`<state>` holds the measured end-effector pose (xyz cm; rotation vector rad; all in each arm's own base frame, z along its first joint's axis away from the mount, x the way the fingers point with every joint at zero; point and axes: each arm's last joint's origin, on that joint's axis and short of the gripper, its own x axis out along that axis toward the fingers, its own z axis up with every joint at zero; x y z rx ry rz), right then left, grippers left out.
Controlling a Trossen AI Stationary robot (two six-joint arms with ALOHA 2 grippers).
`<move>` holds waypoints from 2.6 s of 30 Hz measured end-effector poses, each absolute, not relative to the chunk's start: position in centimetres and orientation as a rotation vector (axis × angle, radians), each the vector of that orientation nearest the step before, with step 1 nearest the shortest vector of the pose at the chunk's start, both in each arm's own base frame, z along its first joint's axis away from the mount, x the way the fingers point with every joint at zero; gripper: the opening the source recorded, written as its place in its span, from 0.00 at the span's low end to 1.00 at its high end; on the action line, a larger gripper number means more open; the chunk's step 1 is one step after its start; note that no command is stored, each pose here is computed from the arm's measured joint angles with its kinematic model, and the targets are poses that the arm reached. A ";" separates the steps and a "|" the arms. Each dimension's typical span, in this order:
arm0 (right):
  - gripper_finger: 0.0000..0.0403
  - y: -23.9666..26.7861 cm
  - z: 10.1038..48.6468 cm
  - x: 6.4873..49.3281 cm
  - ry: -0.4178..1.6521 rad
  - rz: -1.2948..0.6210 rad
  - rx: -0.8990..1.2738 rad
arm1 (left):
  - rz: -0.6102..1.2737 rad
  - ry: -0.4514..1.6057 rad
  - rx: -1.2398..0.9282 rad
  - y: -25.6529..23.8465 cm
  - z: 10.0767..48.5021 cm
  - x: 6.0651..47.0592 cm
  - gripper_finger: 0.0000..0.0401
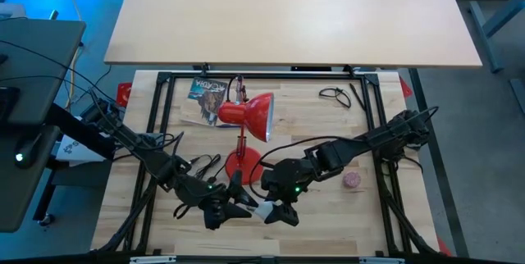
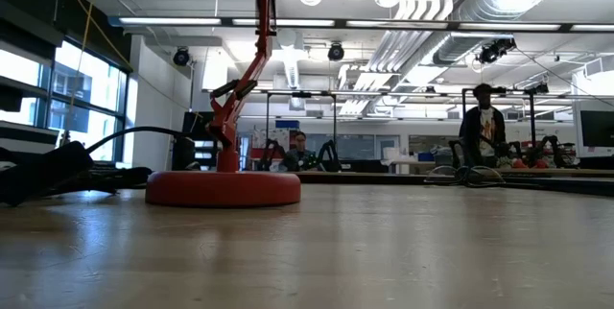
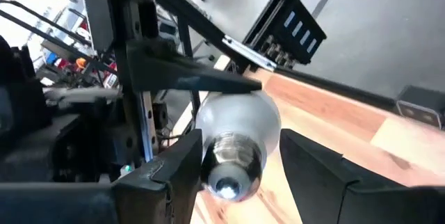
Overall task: Screw lightbulb
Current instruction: Insert the lightbulb on the lamp
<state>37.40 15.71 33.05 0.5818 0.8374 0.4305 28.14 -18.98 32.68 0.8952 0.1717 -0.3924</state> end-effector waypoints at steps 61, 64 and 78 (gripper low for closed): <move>0.64 15.5 32.9 37.5 0.874 0.360 0.710 | -0.366 0.208 0.811 -18.6 32.4 28.6 0.22; 0.64 15.4 32.9 37.5 0.875 0.345 0.709 | -0.360 0.202 0.818 -18.6 32.4 28.6 0.18; 0.64 15.4 32.9 37.5 0.864 0.345 0.706 | -0.365 0.190 0.821 -18.8 32.8 28.1 0.04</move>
